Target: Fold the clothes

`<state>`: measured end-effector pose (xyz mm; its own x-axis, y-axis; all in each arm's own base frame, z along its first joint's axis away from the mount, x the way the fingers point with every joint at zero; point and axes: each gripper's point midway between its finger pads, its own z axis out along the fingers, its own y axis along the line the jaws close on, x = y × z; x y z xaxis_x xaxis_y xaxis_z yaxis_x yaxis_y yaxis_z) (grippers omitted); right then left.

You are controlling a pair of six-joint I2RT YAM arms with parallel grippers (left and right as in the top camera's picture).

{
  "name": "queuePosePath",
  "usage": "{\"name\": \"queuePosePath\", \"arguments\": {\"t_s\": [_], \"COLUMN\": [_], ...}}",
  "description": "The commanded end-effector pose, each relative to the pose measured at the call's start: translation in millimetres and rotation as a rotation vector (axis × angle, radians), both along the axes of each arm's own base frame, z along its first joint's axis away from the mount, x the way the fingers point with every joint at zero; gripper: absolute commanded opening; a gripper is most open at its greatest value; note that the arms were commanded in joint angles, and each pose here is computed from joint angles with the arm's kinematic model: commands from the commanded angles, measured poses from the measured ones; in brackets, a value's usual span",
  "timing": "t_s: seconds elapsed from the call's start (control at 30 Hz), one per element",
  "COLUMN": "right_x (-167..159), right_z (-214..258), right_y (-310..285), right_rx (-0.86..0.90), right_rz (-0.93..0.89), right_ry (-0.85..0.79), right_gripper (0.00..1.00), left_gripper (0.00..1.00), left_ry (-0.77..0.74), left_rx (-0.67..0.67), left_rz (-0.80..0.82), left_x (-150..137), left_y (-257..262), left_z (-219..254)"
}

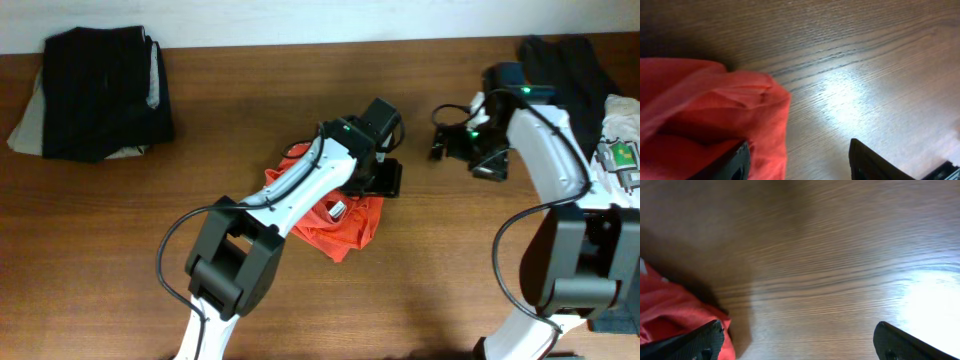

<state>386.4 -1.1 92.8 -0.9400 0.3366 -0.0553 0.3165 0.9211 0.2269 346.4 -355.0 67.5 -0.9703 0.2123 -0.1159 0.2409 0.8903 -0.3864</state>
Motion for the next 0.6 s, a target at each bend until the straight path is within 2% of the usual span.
{"name": "queuePosePath", "arguments": {"t_s": [0.0, 0.13, 0.17, 0.2, 0.3, 0.4, 0.57], "right_x": [-7.7, -18.6, -20.6, -21.4, -19.8, -19.1, -20.1], "right_z": [-1.6, -2.1, -2.5, -2.8, -2.9, -2.9, -2.6], "right_y": [-38.7, -60.6, -63.3, -65.0, -64.6, -63.9, -61.7], "right_rx": [-0.009, -0.006, -0.005, -0.005, -0.007, -0.007, 0.005], "right_rz": [-0.107, -0.122, -0.117, -0.118, -0.116, -0.115, -0.113], "right_ry": [0.021, 0.044, 0.048, 0.049, 0.043, 0.04, 0.044], "right_gripper": [0.99, 0.99, 0.99, 0.99, 0.99, 0.99, 0.99], "left_gripper": [0.66, 0.72, 0.8, 0.83, 0.85, 0.86, 0.87], "left_ry": [-0.131, -0.196, -0.211, -0.214, -0.159, -0.094, 0.007], "left_rx": [-0.069, -0.034, -0.023, -0.005, 0.037, 0.076, 0.178], "left_rz": [-0.029, -0.033, -0.063, -0.088, -0.077, -0.068, -0.079], "left_x": [19.4, 23.0, 20.5, 16.2, 1.8, -9.7, -26.2], "left_y": [16.8, 51.7, 63.1, 77.4, 107.2, 120.8, 133.0], "left_z": [66.5, 99.4, 107.9, 115.5, 123.4, 116.5, 72.6]}}
